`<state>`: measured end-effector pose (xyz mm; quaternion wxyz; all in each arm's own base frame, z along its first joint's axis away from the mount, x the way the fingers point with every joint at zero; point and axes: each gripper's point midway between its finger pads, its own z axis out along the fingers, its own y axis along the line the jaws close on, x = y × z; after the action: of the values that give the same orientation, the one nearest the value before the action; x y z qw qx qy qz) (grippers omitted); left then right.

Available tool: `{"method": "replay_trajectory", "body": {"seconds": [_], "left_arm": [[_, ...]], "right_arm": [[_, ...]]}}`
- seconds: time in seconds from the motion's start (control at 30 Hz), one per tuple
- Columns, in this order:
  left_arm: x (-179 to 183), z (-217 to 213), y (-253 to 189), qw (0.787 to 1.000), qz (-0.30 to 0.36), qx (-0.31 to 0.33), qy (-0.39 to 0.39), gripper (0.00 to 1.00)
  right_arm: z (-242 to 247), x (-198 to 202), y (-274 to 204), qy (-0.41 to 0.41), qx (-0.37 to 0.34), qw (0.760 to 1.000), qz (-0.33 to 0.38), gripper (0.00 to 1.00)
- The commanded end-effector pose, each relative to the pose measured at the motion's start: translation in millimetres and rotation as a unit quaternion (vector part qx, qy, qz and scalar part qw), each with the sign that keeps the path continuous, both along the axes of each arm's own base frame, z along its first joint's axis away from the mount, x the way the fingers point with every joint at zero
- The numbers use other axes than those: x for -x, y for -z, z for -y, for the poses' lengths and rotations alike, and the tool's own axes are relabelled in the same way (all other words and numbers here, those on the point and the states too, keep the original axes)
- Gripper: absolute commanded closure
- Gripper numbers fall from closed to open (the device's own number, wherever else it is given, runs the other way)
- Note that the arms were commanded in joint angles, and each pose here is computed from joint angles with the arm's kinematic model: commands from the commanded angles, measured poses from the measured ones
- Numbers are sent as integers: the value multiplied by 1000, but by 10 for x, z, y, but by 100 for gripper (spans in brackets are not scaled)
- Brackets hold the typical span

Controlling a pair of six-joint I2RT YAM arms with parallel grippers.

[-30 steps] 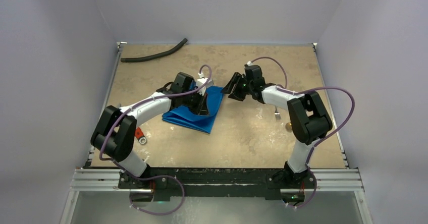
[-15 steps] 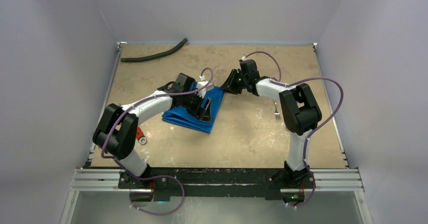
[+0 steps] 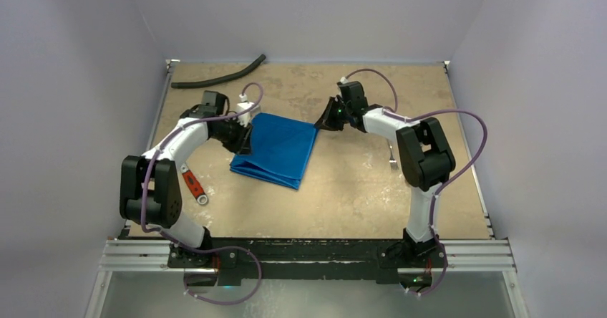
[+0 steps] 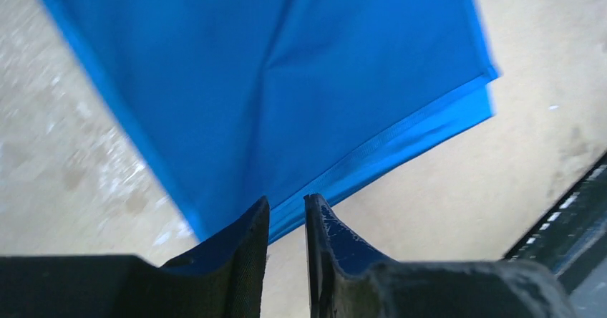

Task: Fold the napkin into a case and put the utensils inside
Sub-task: Smooth out the upper triangle-folded napkin at the center of the board.

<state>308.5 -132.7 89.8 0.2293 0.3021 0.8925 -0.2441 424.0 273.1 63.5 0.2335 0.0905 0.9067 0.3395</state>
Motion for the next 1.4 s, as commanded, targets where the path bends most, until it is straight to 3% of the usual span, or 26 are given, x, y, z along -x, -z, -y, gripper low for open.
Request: {"method": "replay_trajectory", "body": {"seconds": [0.0,0.13,0.6,0.77,1.03,1.2,1.37], "left_arm": [[-39,-288,88,999,35,-37,18,77],[30,-296,183,999,25,-38,25,80],[219,-549,555,994,23,-100,34,86],[246,-600,595,992,25,-114,36,88],[265,-440,299,996,13,-71,59,89],[321,-293,16,996,-6,-27,84,85],[427,-201,-205,994,-36,4,103,66]], "right_arm": [[-153,-169,-428,-29,-37,997,57,96],[-292,-145,-327,-48,-68,996,38,97],[-104,-44,366,-49,-54,997,-30,100],[-81,-3,324,-61,-68,996,-25,100],[-255,-60,-323,-84,-114,989,43,78],[-743,63,-695,-109,-110,984,83,76],[-1172,262,-667,-127,-124,981,77,85]]}}
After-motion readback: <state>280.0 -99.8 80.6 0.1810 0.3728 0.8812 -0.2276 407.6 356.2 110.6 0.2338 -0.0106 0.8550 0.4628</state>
